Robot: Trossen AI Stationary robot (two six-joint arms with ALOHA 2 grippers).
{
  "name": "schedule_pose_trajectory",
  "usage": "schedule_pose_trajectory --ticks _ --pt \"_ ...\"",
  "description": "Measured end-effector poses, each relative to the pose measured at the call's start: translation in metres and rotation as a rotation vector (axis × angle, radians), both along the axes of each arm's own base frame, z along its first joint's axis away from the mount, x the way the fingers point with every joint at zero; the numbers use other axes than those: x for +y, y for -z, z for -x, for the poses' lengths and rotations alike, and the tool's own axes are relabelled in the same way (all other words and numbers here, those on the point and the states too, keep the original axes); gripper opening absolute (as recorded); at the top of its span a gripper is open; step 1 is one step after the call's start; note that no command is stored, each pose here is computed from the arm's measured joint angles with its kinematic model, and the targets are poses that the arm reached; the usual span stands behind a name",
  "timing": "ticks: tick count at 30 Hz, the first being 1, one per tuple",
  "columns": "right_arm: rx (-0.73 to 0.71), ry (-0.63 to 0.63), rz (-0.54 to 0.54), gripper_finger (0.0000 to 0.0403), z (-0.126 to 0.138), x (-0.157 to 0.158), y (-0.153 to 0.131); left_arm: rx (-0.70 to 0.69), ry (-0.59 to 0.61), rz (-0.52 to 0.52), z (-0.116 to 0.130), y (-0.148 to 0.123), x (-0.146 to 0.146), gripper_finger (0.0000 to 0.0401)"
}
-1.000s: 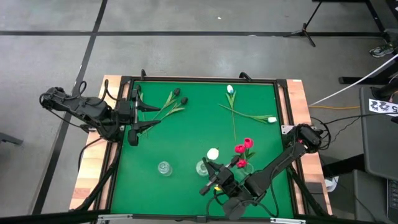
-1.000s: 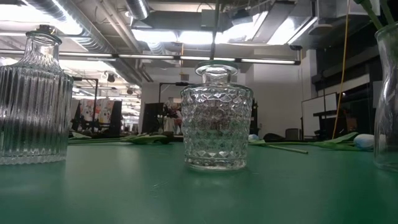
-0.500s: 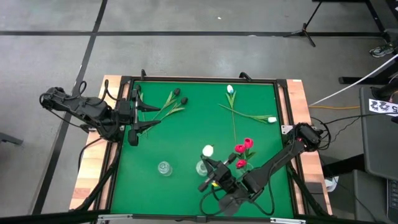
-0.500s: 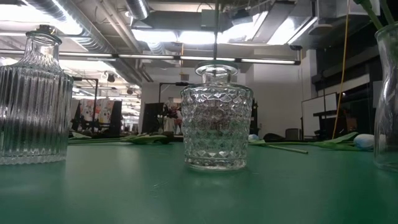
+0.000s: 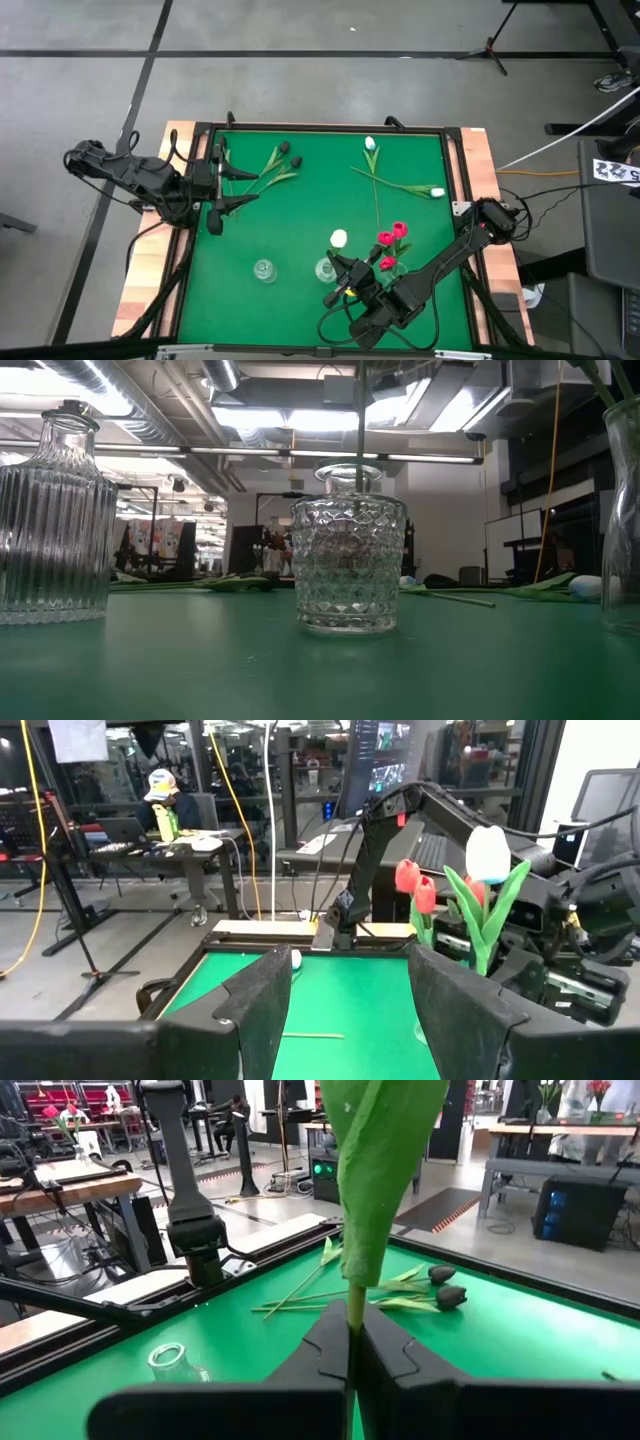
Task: Sort flowers into vase by color
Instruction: Put the top center white tulip into the middle transparent vase
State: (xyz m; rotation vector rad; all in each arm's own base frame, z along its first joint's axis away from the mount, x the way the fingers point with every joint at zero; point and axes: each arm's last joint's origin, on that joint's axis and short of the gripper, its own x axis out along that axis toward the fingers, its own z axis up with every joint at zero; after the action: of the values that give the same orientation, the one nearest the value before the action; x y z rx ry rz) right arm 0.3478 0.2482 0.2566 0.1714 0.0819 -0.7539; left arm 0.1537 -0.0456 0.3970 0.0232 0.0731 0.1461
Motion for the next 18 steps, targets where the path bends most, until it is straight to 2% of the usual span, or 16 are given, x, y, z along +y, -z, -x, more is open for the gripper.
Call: schedule_pose_trajectory --ticks 10,18 --pt "-0.024 0.012 -0.041 0.0002 0.004 -0.003 0.014 0.001 0.0 -0.006 0.0 0.0 0.0 0.02" --pt "0.057 -0.035 -0.107 0.0004 -0.012 -0.015 0.023 0.002 0.0 -0.012 0.0 0.0 0.0 0.02"
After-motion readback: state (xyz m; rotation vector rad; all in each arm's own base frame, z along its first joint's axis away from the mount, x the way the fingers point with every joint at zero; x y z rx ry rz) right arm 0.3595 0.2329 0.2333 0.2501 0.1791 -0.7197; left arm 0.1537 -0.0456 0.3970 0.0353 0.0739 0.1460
